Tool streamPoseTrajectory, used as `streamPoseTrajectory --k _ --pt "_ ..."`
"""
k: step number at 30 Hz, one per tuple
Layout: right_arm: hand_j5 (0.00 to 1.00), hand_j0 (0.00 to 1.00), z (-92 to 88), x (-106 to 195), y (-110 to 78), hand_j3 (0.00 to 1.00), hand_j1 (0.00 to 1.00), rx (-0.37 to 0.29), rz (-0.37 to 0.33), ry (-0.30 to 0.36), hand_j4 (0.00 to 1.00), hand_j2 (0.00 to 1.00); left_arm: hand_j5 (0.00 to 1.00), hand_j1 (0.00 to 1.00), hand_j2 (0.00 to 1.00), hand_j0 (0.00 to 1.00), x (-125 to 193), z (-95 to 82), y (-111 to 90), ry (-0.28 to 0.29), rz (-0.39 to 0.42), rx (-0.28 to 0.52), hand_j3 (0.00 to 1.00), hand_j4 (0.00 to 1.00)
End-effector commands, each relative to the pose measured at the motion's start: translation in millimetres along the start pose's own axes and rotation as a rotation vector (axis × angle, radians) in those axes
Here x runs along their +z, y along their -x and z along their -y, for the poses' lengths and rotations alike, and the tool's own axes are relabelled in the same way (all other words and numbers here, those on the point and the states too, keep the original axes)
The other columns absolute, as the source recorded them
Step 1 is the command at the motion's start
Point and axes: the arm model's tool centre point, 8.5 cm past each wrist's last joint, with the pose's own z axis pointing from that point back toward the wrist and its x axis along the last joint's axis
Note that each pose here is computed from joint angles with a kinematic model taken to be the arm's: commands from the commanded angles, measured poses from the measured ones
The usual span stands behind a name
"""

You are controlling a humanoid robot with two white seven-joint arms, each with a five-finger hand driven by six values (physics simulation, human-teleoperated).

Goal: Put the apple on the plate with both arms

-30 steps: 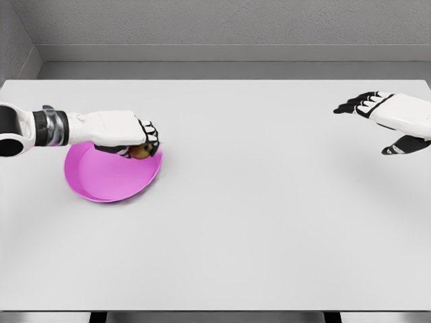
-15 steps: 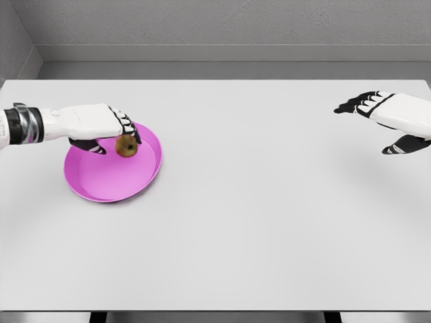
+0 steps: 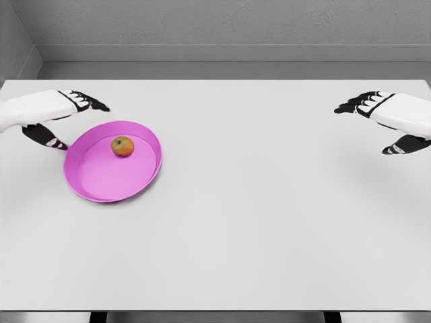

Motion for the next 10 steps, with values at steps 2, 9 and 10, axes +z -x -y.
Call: streamPoseTrajectory --k 2,9,10 --pt "1.00 1.00 0.4 0.4 0.3 1.00 1.00 -0.004 -0.001 0.002 1.00 1.00 1.00 1.00 1.00 1.00 10.9 -6.2 12.0 -0.037 -0.037 0.032 1.00 1.00" --pt "1.00 1.00 0.0 0.6 0.0 1.00 1.00 -0.003 0.000 -0.001 1.00 1.00 1.00 1.00 1.00 1.00 10.6 -5.1 11.9 -0.036 -0.036 0.034 1.00 1.00" --pt "1.00 1.00 0.2 0.5 -0.4 1.00 1.00 -0.002 0.001 0.000 1.00 1.00 1.00 1.00 1.00 1.00 10.6 -5.1 11.9 -0.036 -0.036 0.034 1.00 1.00"
